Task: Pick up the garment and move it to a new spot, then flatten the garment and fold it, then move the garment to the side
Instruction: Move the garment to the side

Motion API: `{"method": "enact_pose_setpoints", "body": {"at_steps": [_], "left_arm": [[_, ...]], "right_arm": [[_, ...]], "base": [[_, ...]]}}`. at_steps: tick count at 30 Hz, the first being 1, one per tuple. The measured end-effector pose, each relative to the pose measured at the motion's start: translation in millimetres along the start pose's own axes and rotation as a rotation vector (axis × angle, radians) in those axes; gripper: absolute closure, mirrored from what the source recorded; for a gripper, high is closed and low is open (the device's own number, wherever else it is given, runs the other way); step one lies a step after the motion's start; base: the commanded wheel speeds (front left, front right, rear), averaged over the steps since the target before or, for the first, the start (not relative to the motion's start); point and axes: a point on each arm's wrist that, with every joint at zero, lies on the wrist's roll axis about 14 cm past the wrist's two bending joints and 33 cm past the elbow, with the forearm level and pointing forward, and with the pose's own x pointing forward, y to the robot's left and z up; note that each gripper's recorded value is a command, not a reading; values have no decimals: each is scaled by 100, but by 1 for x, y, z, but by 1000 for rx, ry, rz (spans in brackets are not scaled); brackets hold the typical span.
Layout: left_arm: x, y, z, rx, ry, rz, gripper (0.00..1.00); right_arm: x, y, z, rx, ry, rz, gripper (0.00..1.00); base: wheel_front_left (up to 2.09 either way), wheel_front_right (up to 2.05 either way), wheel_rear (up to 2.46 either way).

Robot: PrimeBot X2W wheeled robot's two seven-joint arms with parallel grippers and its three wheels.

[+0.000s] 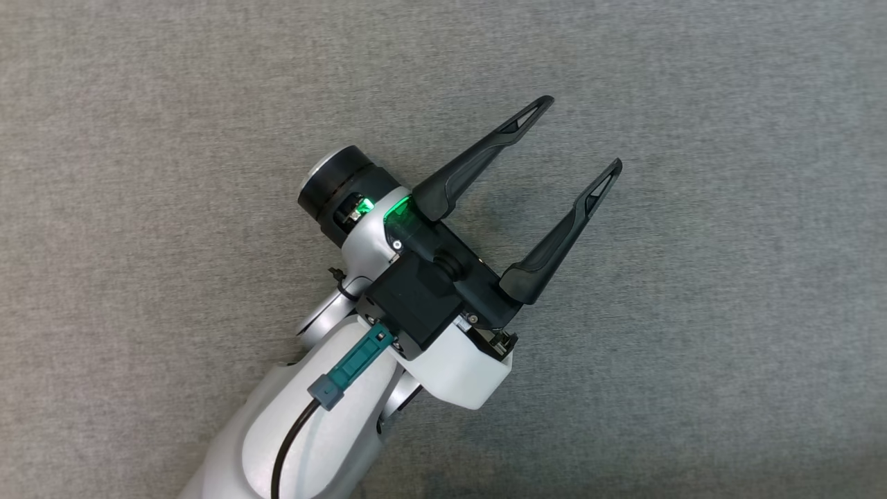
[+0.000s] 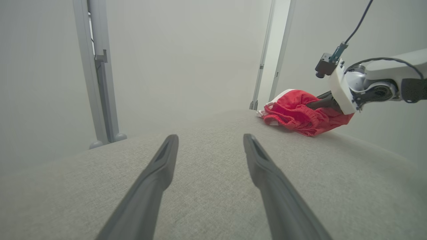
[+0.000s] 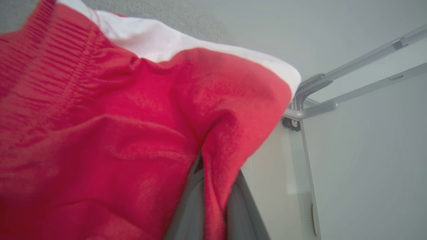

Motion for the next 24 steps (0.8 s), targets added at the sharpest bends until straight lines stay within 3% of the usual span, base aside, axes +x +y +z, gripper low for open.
{"method": "enact_pose_setpoints", "body": {"at_steps": [12,13,14,15,24], "left_arm": [[-12,16,-2,13,23,49,0],[-12,16,-3,13,25,50,0],[-12,16,-3,13,26,51,0],[-13,17,-3,14,27,52,0],[-16,29,1,12,22,106,0]], "right_arm": [[19,-14,-3,-106,66,-73,100],[20,-15,-3,-107,68,-78,86],[20,-18,-4,-103,70,-88,61],[20,-20,-3,-99,73,-98,0],[19,-27,11,-143,51,-138,0]], "base": [[0,0,0],[0,0,0],[0,0,0],[0,0,0],[0,0,0]]}}
